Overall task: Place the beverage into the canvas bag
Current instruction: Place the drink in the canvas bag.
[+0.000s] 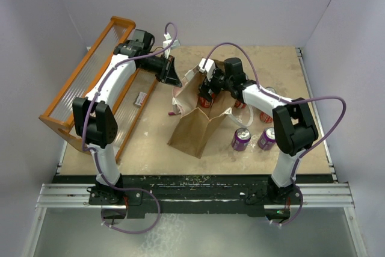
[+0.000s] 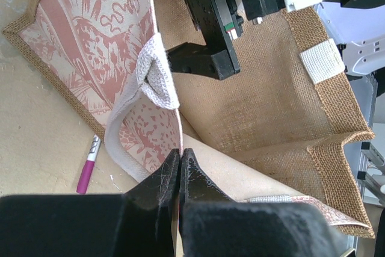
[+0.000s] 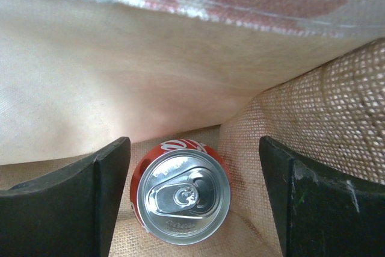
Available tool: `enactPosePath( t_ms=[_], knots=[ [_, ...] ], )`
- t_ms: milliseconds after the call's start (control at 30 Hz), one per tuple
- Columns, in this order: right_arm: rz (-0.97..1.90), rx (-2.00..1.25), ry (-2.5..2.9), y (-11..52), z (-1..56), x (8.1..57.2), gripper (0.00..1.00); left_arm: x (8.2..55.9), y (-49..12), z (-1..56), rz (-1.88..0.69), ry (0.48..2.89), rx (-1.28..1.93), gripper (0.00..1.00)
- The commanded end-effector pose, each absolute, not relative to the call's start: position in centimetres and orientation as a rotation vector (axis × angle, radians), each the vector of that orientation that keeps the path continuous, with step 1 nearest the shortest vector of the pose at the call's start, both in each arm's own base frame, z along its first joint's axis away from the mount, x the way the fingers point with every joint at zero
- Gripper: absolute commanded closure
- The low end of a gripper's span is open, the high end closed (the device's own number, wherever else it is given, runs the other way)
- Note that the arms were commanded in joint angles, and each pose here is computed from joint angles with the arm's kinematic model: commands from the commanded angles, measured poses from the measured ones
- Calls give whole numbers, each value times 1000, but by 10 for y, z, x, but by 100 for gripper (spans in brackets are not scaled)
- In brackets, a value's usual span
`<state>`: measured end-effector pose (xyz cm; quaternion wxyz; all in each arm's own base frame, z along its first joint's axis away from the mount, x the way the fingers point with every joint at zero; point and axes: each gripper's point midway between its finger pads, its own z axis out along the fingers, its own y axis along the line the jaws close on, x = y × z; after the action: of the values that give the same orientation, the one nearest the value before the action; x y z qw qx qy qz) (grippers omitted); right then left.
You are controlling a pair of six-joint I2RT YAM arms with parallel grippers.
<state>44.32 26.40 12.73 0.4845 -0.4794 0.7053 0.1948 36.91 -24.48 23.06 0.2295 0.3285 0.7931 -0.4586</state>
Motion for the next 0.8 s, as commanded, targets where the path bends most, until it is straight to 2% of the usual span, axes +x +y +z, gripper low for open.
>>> enactPosePath(
  t_ms=[0, 233, 533, 767],
  knots=[
    [397, -1146, 1739, 252, 140, 460, 13, 369, -242, 236, -1239, 2156, 937, 100],
    [370, -1185, 1801, 243, 124, 453, 11, 367, -241, 239, -1232, 2150, 943, 100],
    [378, -1226, 1860, 237, 109, 441, 23, 365, -241, 240, -1231, 2148, 945, 100],
    [382, -1214, 1844, 240, 112, 445, 36, 365, -241, 240, -1225, 2145, 948, 100]
  ],
)
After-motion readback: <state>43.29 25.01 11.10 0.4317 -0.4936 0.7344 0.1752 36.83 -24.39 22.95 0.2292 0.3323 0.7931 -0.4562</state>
